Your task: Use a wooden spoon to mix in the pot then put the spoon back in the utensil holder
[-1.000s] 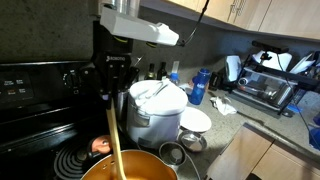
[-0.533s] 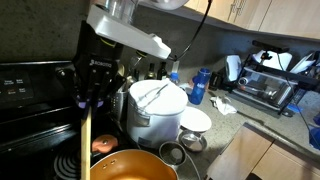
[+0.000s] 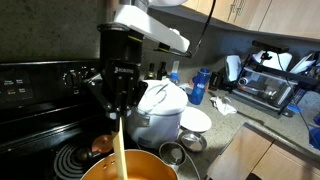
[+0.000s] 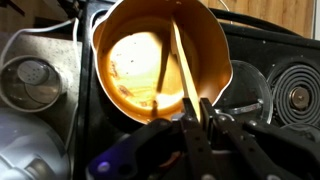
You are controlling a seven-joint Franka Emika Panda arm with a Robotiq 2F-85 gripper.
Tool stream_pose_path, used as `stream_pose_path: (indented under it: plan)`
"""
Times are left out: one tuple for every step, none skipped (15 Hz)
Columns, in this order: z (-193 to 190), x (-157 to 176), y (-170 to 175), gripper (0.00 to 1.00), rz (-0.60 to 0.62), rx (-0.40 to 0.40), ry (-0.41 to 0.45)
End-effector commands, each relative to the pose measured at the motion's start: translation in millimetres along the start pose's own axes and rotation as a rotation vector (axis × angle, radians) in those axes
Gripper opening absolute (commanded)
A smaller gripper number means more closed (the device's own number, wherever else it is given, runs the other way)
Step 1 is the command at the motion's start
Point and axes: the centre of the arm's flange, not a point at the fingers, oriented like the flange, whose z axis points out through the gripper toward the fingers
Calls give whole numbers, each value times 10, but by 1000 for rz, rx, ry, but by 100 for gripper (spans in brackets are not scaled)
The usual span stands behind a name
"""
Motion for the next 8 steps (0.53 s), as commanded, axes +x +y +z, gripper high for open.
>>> stream_pose_path:
  plan:
    - [-186,-15,129,3,69,-68,-40]
    - [-204,-19,155,3,89,-90,-23]
    - [-215,-17,175,3,101,-107,1]
    - [-220,-17,186,3,105,-111,18]
    - [-239,-20,191,3,111,-112,38]
    - [-277,-28,196,3,108,-99,53]
    - [-318,-31,196,3,108,-90,58]
    - [-386,-37,205,3,110,-79,66]
